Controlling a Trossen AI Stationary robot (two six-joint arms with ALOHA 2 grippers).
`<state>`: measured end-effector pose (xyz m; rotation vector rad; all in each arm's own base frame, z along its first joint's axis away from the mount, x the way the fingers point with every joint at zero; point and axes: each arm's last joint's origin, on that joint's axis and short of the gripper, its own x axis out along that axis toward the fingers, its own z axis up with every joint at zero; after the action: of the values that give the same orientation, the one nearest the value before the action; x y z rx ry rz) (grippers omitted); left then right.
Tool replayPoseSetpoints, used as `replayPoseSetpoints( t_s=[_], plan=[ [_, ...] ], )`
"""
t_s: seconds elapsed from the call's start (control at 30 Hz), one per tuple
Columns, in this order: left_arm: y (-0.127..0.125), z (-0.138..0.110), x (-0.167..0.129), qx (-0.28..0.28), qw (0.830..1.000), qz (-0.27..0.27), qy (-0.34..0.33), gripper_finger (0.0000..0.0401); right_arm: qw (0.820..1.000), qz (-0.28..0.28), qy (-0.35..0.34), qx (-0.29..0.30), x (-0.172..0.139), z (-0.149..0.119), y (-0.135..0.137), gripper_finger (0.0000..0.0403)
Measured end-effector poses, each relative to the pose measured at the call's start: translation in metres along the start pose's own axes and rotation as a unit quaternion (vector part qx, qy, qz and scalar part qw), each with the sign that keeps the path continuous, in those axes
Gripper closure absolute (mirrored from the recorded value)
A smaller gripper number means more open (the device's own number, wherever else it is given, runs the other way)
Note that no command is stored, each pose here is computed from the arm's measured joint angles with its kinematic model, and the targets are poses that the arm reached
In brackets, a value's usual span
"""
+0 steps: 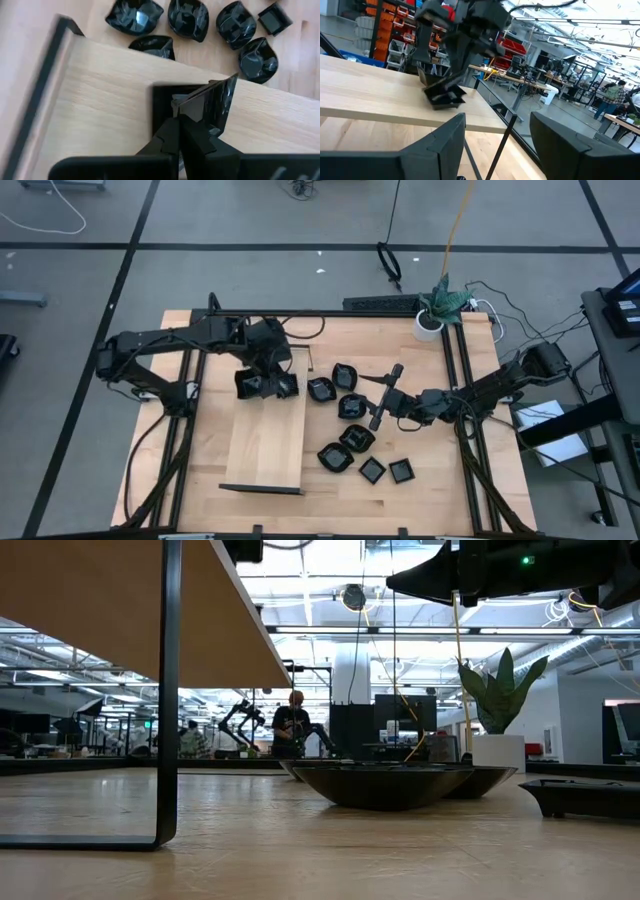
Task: Pick & Place Mini shaped plates
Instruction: Stack the square plate on top of the square plate on the shelf
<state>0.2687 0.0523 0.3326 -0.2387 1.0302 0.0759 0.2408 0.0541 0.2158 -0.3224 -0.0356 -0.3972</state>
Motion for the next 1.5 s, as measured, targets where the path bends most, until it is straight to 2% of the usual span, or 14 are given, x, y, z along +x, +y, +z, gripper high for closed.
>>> replayPoseSetpoints(
  t_s=[0.23, 0.37, 0.43, 0.63, 0.83, 1.3, 1.5],
  plan=[
    [-0.006, 0.023, -0.041, 0.054, 0.998, 0.007, -0.03, 0.0396, 1.0, 0.0, 0.0, 0.0, 0.0, 0.0, 0.0, 0.0195],
    [-0.003, 0.027, -0.051, 0.052, 0.999, 0.013, 0.004, 0.0398, 1.0, 0.0, 0.001, -0.001, 0.0, 0.0, 0.0, 0.0195],
    [0.0, 0.03, -0.047, 0.056, 0.998, 0.015, 0.02, 0.0397, 1.0, 0.0, 0.001, -0.001, 0.0, 0.0, 0.0, 0.0195],
    [0.008, 0.032, -0.009, 0.083, 0.99, 0.009, 0.114, 0.0398, 1.0, 0.001, 0.001, -0.001, 0.0, 0.0, 0.0, 0.0195],
    [0.016, 0.038, 0.019, 0.09, 0.984, 0.006, 0.152, 0.0397, 1.0, 0.001, 0.003, -0.002, 0.0, -0.001, 0.0, 0.0195],
    [0.024, 0.042, 0.025, 0.008, 0.989, 0.023, 0.144, 0.0381, 1.0, 0.001, 0.003, -0.003, 0.0, -0.001, 0.0, 0.0195],
    [0.021, 0.039, 0.024, -0.003, 0.987, 0.023, 0.158, 0.0374, 1.0, 0.001, 0.003, -0.003, 0.0, -0.001, 0.0, 0.0195]
  ],
)
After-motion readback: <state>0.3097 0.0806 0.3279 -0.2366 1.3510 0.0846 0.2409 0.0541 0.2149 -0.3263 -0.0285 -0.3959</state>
